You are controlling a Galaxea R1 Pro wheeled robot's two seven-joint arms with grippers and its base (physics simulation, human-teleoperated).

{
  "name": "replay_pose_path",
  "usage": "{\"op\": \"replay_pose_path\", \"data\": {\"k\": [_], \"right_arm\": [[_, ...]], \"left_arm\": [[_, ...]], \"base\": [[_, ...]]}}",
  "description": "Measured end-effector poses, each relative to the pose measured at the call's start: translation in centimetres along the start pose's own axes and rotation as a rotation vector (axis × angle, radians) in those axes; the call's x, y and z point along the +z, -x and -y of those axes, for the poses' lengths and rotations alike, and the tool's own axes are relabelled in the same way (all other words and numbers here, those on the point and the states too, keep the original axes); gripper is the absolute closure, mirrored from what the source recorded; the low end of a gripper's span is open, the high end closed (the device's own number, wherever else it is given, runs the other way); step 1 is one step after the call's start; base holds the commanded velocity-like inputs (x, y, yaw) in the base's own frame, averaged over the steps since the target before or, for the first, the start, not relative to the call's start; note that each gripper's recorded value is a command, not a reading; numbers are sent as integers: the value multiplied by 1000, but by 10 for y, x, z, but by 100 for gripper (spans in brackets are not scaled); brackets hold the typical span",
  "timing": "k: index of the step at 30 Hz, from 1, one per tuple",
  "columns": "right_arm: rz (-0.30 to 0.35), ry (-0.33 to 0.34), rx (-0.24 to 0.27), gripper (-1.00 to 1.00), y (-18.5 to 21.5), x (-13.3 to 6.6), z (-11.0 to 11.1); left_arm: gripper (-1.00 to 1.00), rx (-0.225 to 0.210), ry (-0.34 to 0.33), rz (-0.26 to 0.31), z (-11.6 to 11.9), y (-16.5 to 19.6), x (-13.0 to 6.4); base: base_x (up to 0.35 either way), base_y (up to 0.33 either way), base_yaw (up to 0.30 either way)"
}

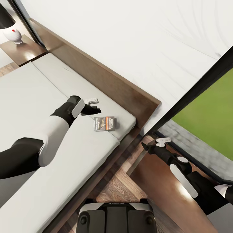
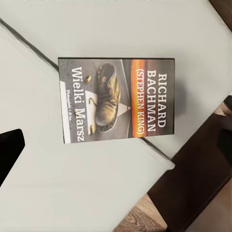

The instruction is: In the bedroom, move the book from the bed onto either nightstand, and place the two sandals side by side next to the bed.

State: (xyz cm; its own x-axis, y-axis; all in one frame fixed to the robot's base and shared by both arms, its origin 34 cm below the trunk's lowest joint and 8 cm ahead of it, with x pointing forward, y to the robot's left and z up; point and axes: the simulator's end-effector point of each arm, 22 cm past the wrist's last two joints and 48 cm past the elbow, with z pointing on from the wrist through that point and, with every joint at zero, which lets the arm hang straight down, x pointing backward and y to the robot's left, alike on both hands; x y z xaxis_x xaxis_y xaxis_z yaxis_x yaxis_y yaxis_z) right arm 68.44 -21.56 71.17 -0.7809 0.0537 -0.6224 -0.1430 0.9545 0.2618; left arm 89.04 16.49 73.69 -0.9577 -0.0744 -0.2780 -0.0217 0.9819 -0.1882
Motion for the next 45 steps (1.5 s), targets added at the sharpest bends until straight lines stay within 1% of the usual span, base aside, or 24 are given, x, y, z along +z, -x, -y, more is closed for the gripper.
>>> {"op": "replay_pose_path", "data": {"k": [29,32,34,36,39,40,43,45], "right_arm": [[0,0,1,-100,0,0,0],[0,-1,1,-100,0,0,0],[-1,-1,1,-100,0,0,0],[-2,-2,1,-100,-1,0,0],[-4,-2,0,-100,-2,0,0],[-5,-2,-1,-100,-2,1,0],[-5,-2,-1,-100,-2,3,1],[-5,-2,-1,-100,-3,5,1]], "left_arm": [[-100,3,-1,8,1,3,-1],[-100,1,3,50,0,12,-1],[-100,-1,5,112,3,24,0],[-100,-1,-2,134,11,25,2],[-100,-1,-4,137,18,18,10],[-100,-5,-5,172,21,21,13],[-100,-10,-2,213,20,27,17],[-100,-10,-2,218,20,28,18]], "base": [[10,-10,0],[0,0,0],[0,0,0],[0,0,0],[0,0,0],[0,0,0],[0,0,0],[0,0,0]]}}
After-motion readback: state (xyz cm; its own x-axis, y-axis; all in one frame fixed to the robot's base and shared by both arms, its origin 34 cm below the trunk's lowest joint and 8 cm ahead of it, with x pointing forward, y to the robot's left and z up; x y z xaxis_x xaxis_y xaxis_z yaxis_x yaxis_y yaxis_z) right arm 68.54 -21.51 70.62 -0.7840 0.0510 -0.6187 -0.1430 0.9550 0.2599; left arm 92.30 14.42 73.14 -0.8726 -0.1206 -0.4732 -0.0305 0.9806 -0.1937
